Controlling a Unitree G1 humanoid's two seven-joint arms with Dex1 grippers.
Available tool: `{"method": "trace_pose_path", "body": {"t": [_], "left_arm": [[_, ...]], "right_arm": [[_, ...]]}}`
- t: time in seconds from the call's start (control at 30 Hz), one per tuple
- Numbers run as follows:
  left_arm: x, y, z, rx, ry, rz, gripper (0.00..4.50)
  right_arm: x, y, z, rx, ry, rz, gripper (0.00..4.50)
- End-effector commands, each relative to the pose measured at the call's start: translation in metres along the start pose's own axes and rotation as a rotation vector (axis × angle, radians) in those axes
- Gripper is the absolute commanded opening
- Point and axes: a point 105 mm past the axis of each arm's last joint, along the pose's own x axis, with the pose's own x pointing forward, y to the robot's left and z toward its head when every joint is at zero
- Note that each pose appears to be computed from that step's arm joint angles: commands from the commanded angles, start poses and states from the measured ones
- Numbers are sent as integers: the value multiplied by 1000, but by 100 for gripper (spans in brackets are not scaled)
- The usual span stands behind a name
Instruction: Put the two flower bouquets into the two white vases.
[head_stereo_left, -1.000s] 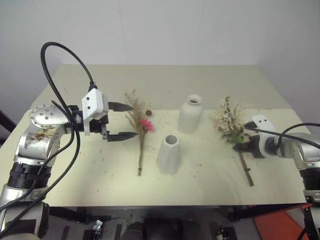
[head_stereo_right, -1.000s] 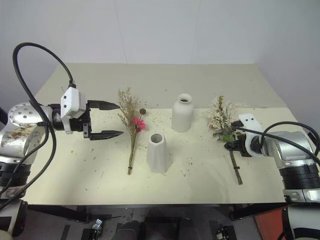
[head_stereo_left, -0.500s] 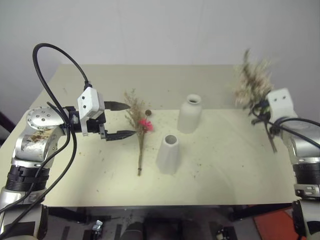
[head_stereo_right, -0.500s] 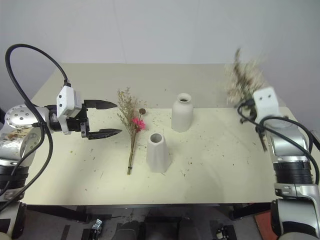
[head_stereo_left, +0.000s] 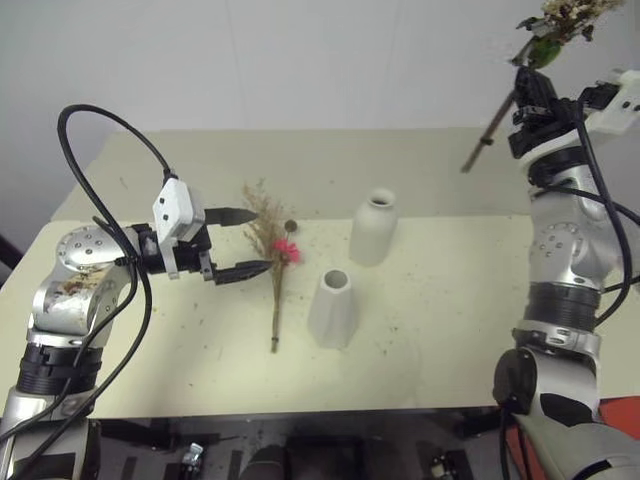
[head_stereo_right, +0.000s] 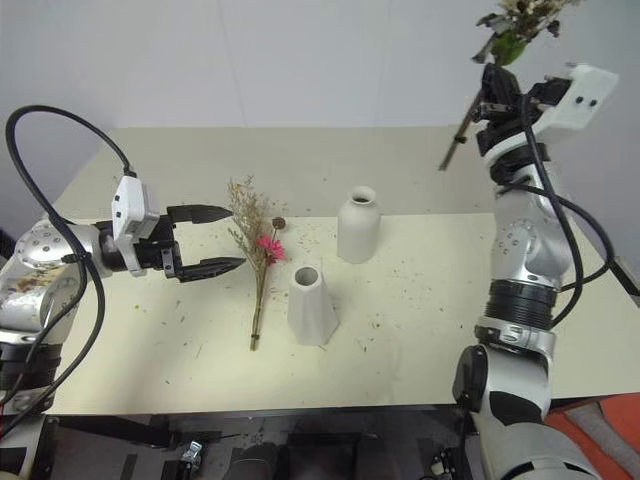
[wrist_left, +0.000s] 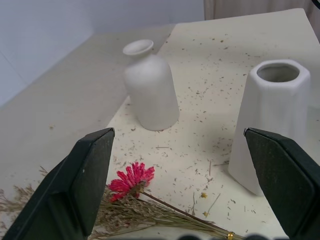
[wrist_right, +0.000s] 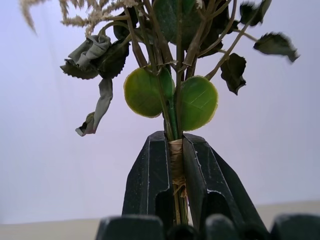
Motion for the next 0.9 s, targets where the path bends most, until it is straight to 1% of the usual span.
{"method": "trace_pose_path", "body": {"t": [0.03,0.23,0.3,0.43,0.6,0.8,0.9], "left_arm": [[-6,1,12,57,2,26,450],[-7,-2,10,54,7,35,450],[-7,-2,10,55,6,39,450],[-8,0,19,54,-43,54,450],[-10,0,18,56,-31,59,450],[-18,-5,13,34,-10,71,450],[-19,-4,18,39,-37,85,450]], "right_arm": [[7,24,9,22,-77,122,18],[10,48,-12,106,-40,220,18],[11,52,-15,127,-38,235,18],[14,61,-27,136,-19,254,18],[14,70,-35,150,-6,278,18],[9,72,-49,145,25,277,18],[2,71,-67,121,71,273,18]]}}
